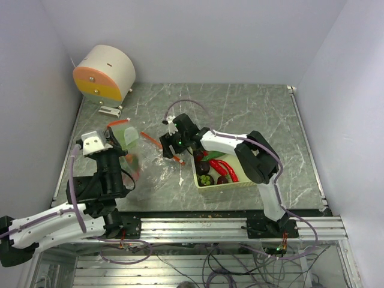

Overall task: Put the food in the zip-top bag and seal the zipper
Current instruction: Pick up the zipper food storage bag at the center of the board.

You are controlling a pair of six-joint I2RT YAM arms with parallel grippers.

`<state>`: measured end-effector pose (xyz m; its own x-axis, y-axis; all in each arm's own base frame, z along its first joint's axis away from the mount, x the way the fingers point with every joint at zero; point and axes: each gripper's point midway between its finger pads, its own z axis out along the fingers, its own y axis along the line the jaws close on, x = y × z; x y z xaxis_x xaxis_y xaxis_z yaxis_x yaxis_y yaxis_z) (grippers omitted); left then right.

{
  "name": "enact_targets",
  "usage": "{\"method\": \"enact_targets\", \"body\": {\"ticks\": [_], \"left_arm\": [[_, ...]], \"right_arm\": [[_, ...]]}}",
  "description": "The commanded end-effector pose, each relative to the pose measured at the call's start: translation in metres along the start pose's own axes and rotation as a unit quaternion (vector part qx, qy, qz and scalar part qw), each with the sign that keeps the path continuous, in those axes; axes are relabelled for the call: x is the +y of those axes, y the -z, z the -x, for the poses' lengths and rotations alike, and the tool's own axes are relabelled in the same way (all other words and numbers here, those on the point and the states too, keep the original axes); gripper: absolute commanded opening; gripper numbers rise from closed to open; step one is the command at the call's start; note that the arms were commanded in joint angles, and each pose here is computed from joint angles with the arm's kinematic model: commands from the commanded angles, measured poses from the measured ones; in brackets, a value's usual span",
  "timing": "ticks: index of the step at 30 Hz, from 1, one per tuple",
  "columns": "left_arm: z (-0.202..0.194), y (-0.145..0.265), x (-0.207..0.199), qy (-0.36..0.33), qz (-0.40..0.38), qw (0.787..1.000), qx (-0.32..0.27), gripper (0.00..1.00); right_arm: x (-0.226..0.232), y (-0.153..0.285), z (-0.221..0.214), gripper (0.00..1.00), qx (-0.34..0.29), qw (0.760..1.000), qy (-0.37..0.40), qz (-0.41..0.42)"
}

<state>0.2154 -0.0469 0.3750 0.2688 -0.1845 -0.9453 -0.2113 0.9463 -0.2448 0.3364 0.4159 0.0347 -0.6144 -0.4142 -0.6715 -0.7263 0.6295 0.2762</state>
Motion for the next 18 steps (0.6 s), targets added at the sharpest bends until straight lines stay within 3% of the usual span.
{"method": "enact_targets", "body": {"ticks": [1, 4, 9, 11, 13, 18], "left_arm": [[0.014, -0.001, -0.004, 0.013, -0.03, 0.999, 0.0, 0.07], [0.016, 0.001, 0.0, 0.021, -0.037, 0.999, 0.001, 0.07], [0.019, 0.002, 0.003, 0.024, -0.044, 0.999, 0.003, 0.07], [0.019, 0.002, 0.003, 0.02, -0.045, 0.999, 0.005, 0.07], [0.018, 0.002, 0.002, 0.015, -0.046, 0.999, 0.007, 0.07], [0.015, 0.001, 0.001, 0.0, -0.042, 0.999, 0.015, 0.07]], "right_arm": [[-0.003, -0.013, 0.001, 0.74, -0.002, 1.0, 0.009, -0.02], [-0.001, -0.022, -0.005, 0.72, 0.002, 0.999, 0.022, -0.036], [0.008, -0.032, -0.018, 0.49, 0.017, 0.998, 0.036, -0.044], [0.014, -0.033, -0.022, 0.3, 0.017, 0.998, 0.04, -0.04], [0.013, -0.034, -0.025, 0.02, 0.017, 0.998, 0.041, -0.052], [-0.007, -0.018, -0.014, 0.0, -0.007, 0.993, 0.023, -0.118]]}}
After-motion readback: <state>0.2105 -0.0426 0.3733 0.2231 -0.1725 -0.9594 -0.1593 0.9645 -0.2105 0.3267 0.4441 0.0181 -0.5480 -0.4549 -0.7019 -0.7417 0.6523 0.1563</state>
